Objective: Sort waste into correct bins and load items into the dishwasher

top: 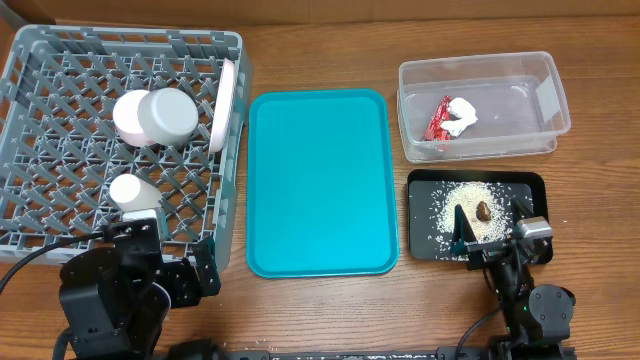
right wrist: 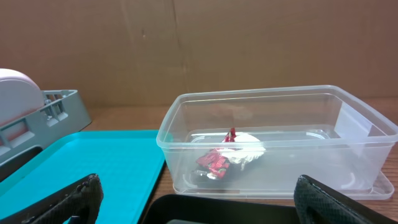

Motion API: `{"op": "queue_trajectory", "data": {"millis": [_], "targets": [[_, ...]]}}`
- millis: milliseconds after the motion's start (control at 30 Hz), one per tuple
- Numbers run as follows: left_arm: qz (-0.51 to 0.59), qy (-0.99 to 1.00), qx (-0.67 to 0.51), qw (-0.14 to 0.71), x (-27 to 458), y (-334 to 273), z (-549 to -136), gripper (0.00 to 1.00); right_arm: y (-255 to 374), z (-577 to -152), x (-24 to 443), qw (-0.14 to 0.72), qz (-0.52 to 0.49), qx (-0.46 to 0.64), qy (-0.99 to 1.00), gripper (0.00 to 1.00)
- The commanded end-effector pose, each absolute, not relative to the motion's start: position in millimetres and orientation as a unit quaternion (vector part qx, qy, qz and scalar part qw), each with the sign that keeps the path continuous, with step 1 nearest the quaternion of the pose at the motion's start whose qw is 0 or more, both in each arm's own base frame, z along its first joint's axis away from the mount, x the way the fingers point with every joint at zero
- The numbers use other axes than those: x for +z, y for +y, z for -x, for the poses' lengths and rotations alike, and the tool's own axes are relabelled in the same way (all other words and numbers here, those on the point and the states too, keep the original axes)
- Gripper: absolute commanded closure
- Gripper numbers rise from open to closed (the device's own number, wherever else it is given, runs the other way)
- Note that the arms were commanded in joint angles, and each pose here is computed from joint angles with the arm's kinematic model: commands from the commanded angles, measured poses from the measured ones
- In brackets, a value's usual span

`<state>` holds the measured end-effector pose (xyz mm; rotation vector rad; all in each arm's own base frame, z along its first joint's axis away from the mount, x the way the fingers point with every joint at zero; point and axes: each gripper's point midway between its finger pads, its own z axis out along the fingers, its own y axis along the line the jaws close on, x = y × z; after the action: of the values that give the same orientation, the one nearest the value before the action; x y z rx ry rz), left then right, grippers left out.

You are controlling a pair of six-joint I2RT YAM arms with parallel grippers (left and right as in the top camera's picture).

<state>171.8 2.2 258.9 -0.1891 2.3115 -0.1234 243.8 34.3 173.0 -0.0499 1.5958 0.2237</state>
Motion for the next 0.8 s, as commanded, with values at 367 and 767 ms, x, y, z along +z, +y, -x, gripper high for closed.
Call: {"op": "queue_trajectory", "data": {"millis": [367, 767], "targets": [[0.063, 0.919, -0.008, 0.39, 241.5, 9.8, -154.5, 0.0, 31.8, -244.3, 170.8, 0.694, 0.02, 0.093, 0.714, 0.0], [0.008, 0.869, -0.035, 0.494, 207.9, -8.4, -184.8, 0.0, 31.8, -244.3, 170.8, 0.694, 0.02, 0.093, 0.714, 0.0]]}}
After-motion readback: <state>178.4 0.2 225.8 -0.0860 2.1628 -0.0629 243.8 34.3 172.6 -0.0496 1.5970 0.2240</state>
